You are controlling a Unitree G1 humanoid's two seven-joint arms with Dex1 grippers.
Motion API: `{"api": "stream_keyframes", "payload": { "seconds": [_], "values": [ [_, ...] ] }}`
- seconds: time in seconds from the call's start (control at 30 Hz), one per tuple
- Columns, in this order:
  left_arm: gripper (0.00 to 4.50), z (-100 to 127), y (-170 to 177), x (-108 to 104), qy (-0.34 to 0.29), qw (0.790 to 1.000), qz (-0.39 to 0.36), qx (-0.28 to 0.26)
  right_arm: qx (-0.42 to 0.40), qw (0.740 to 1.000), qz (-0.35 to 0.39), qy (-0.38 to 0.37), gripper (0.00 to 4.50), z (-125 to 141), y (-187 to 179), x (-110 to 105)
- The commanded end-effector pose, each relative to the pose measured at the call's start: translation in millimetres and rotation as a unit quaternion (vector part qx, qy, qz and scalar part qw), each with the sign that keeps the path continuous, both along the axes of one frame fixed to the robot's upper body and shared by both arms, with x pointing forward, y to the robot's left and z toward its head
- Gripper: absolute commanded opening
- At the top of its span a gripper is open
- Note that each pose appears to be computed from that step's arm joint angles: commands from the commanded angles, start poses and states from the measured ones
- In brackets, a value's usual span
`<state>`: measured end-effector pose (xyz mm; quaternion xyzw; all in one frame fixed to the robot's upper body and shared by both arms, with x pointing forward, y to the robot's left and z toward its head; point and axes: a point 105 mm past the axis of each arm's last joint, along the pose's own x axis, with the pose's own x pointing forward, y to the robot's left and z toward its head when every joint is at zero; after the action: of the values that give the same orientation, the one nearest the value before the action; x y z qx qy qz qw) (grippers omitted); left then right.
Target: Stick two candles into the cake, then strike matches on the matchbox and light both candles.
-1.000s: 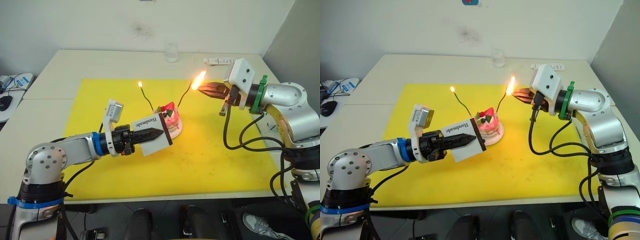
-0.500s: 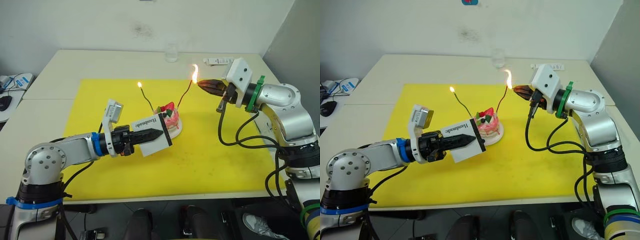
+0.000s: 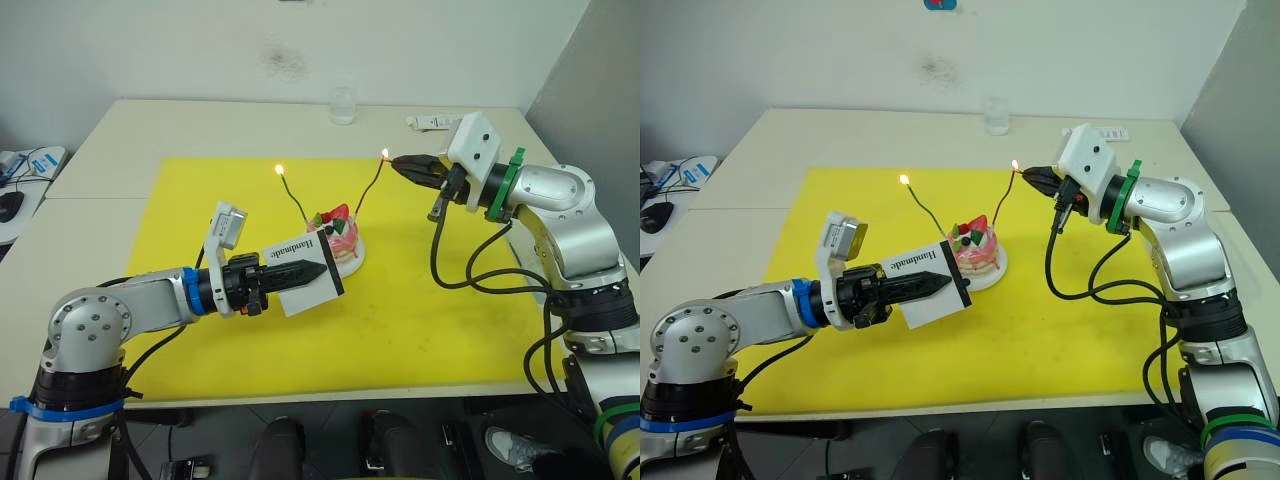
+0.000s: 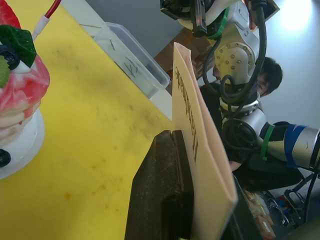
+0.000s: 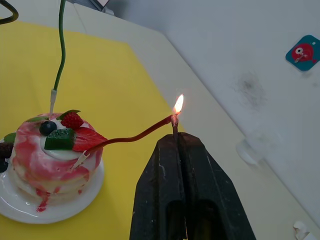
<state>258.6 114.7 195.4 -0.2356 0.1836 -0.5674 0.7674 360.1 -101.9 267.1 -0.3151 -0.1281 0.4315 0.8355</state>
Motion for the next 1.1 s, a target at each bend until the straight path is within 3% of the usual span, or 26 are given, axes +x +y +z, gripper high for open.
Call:
{"api": "stream_keyframes", "payload": {
  "seconds": [0.03,1.1],
  "values": [
    [0.0,10.3,-1.6,-7.1,-0.021,1.0,-0.015,-0.008,0.01,0.999,-0.002,-0.043,0.03,22.3,-1.7,-2.5],
    [0.0,10.8,-2.0,-7.3,-0.02,1.0,-0.017,-0.009,0.004,0.999,-0.004,-0.037,0.03,18.1,-2.8,-1.1]
  ]
}}
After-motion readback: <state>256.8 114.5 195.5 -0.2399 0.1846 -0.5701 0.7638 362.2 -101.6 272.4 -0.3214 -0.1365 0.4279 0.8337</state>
